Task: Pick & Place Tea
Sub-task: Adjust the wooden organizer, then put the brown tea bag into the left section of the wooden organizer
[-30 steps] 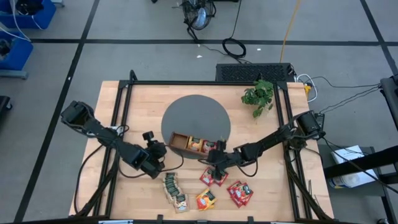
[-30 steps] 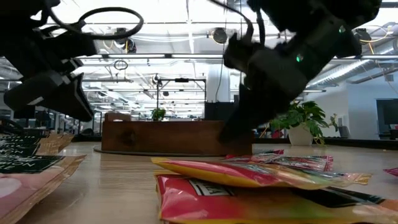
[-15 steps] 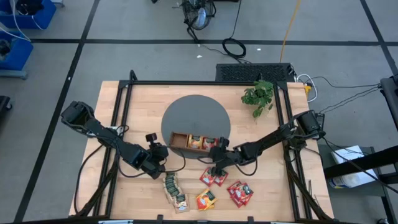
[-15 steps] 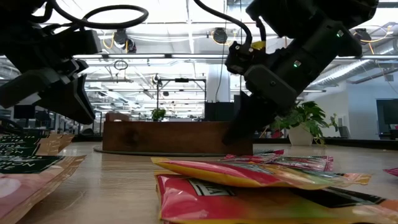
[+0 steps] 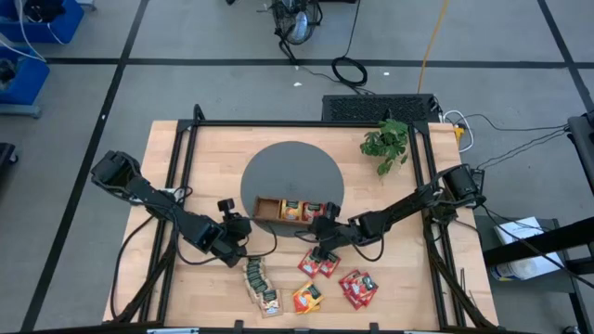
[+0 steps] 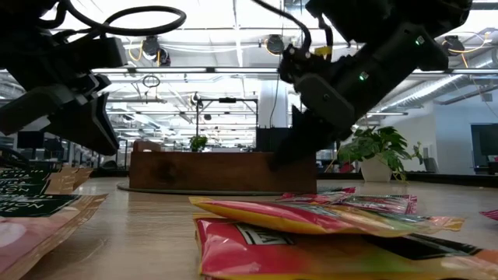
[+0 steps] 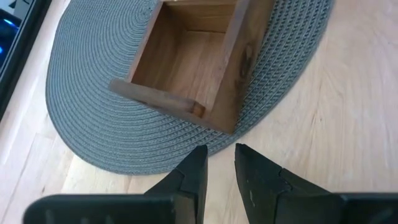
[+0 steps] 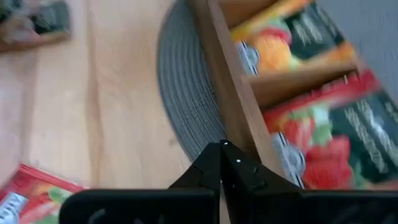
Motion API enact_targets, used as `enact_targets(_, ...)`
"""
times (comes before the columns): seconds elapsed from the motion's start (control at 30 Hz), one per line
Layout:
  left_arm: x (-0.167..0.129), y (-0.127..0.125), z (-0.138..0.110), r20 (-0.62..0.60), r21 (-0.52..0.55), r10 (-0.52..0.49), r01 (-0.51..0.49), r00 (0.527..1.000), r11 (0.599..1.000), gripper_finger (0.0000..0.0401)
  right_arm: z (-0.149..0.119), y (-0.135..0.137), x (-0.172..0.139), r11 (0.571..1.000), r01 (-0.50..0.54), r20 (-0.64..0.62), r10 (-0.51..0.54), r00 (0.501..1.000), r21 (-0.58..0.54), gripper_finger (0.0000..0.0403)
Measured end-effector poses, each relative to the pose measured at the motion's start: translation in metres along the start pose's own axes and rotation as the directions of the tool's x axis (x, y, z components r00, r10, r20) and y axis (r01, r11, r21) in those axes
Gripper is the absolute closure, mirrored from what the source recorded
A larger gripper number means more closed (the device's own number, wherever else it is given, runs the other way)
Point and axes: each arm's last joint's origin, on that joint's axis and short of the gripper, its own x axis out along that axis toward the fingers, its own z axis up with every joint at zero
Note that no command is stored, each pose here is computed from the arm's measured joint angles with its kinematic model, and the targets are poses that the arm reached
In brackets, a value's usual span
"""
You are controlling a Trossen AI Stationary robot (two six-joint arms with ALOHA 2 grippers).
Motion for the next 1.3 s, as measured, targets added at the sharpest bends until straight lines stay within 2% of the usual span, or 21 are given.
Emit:
enact_targets(0.1, -0.001, -0.001, 0.000, -0.004, 0.037, -0.013, 0.013, 1.000, 0.999, 0.0313, 0.006, 0.006, -0.005, 0.998, -0.037, 0.056, 0.039, 0.998, -0.047, 0.0403)
enact_targets(0.23, -0.006, -0.009, -0.001, 0.030, 0.142, -0.054, 0.049, 0.998, 0.989, 0.0313, 0.022, 0.019, -0.018, 0.989, -0.090, 0.153, 0.107, 0.982, -0.116, 0.0403)
enact_targets(0.3, -0.010, -0.014, -0.002, 0.050, 0.162, -0.079, 0.070, 0.996, 0.984, 0.0313, 0.031, 0.028, -0.025, 0.976, -0.148, 0.192, 0.177, 0.965, -0.159, 0.0403)
enact_targets(0.47, -0.028, -0.033, 0.007, 0.138, 0.202, -0.226, 0.196, 0.964, 0.960, 0.0313, 0.044, 0.047, -0.031, 0.928, -0.298, 0.185, 0.341, 0.922, -0.225, 0.0403)
enact_targets(0.63, -0.047, -0.061, 0.017, 0.293, 0.255, -0.443, 0.377, 0.847, 0.890, 0.0313, 0.036, 0.049, -0.023, 0.931, -0.295, 0.111, 0.323, 0.940, -0.215, 0.0403)
enact_targets(0.8, -0.051, -0.095, 0.007, 0.319, 0.274, -0.591, 0.525, 0.741, 0.806, 0.0313, 0.031, 0.053, -0.017, 0.921, -0.350, 0.083, 0.368, 0.926, -0.174, 0.0403)
enact_targets(0.9, -0.056, -0.116, 0.001, 0.302, 0.300, -0.658, 0.586, 0.690, 0.752, 0.0313, 0.024, 0.054, -0.009, 0.913, -0.385, 0.048, 0.395, 0.918, -0.135, 0.0403)
enact_targets(1.03, -0.082, -0.140, 0.018, 0.348, 0.319, -0.707, 0.632, 0.615, 0.707, 0.0314, 0.022, 0.056, -0.001, 0.882, -0.461, 0.045, 0.467, 0.883, -0.094, 0.0403)
enact_targets(1.07, -0.084, -0.144, 0.020, 0.348, 0.329, -0.710, 0.629, 0.612, 0.704, 0.0314, 0.021, 0.056, 0.001, 0.876, -0.476, 0.038, 0.480, 0.876, -0.082, 0.0403)
enact_targets(1.2, -0.075, -0.163, 0.020, 0.306, 0.365, -0.691, 0.590, 0.655, 0.720, 0.0314, 0.016, 0.064, 0.012, 0.835, -0.546, 0.005, 0.547, 0.837, -0.065, 0.0391)
enact_targets(1.3, -0.063, -0.176, 0.022, 0.295, 0.367, -0.702, 0.601, 0.649, 0.710, 0.0314, 0.020, 0.079, 0.017, 0.789, -0.611, 0.012, 0.613, 0.790, -0.070, 0.0366)
